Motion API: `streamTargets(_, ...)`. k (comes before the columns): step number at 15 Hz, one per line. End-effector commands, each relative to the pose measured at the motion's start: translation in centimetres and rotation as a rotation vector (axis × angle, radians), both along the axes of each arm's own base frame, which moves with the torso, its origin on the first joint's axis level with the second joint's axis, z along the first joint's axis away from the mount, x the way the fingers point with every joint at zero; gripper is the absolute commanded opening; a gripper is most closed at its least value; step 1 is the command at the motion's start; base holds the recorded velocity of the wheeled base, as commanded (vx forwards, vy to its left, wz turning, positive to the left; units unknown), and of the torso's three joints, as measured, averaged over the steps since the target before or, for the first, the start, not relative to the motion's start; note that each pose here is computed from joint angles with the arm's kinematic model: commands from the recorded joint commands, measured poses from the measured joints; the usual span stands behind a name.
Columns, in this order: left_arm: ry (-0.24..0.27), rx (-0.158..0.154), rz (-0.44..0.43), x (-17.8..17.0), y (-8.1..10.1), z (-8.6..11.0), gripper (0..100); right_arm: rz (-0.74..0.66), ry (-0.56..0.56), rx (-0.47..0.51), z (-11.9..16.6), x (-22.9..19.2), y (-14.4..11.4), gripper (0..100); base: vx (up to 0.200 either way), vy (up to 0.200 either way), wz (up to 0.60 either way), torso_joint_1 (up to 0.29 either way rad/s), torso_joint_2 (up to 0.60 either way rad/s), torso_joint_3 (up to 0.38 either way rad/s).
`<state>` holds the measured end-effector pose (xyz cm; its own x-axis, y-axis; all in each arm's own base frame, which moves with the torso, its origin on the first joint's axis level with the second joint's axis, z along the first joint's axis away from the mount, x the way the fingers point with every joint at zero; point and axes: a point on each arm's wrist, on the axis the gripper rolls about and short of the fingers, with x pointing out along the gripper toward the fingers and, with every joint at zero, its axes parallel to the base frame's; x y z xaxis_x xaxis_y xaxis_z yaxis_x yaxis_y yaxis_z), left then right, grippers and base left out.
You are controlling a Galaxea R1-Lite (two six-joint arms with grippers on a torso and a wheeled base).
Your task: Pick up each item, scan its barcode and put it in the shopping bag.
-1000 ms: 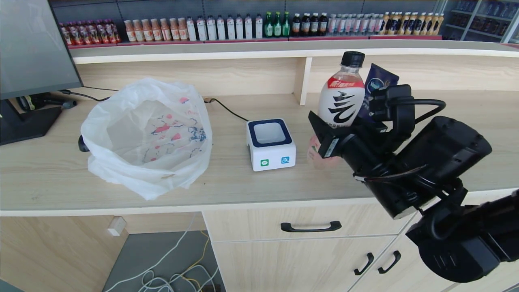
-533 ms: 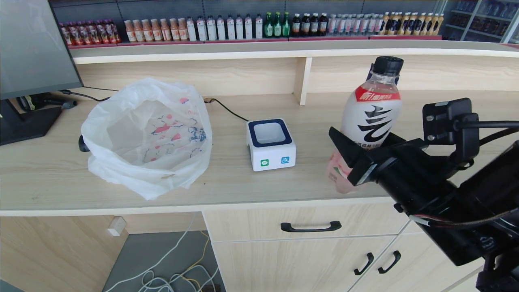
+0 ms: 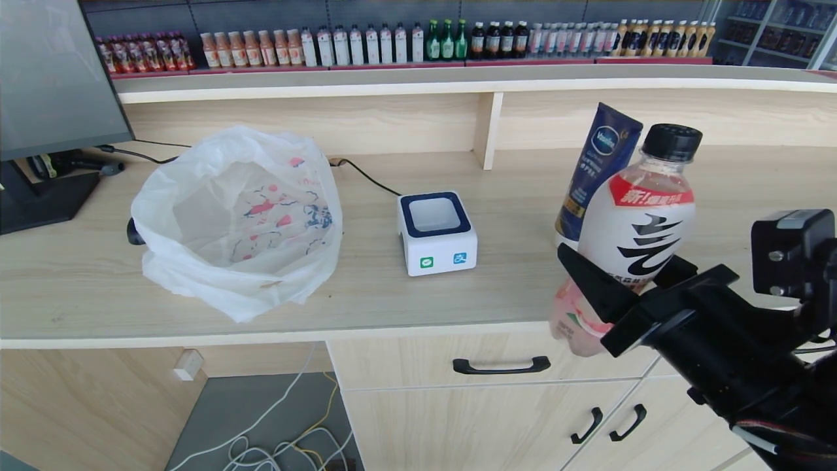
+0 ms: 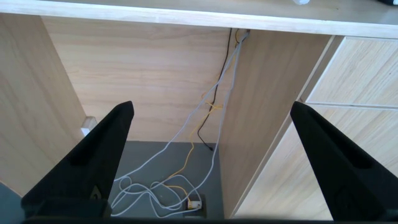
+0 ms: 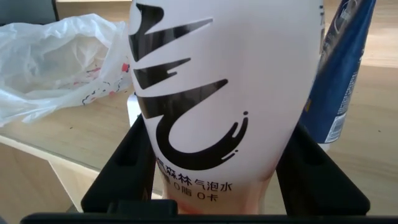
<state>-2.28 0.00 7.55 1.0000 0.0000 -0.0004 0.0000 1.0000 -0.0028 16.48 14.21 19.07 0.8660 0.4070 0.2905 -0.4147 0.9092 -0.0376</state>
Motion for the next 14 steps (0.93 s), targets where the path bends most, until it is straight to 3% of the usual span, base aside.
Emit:
streamTargets(1,0.000,0.000,0.000,0.0,0.0,0.0,100,0.000,-0.021,-0.016,0.3,-0.3,-0.1,0,0.000,0.000,0.00,0.000,0.00,0.000)
streamTargets(8,0.000,0.000,0.000,0.0,0.0,0.0,100,0.173,-0.092,-0.128,0.3,-3.4,3.6,0,0.000,0.000,0.00,0.000,0.00,0.000)
streamTargets(14,0.000,0.000,0.000,0.0,0.0,0.0,100,0.240,-0.258,-0.250,1.6,-5.5,6.7,0,0.000,0.000,0.00,0.000,0.00,0.000)
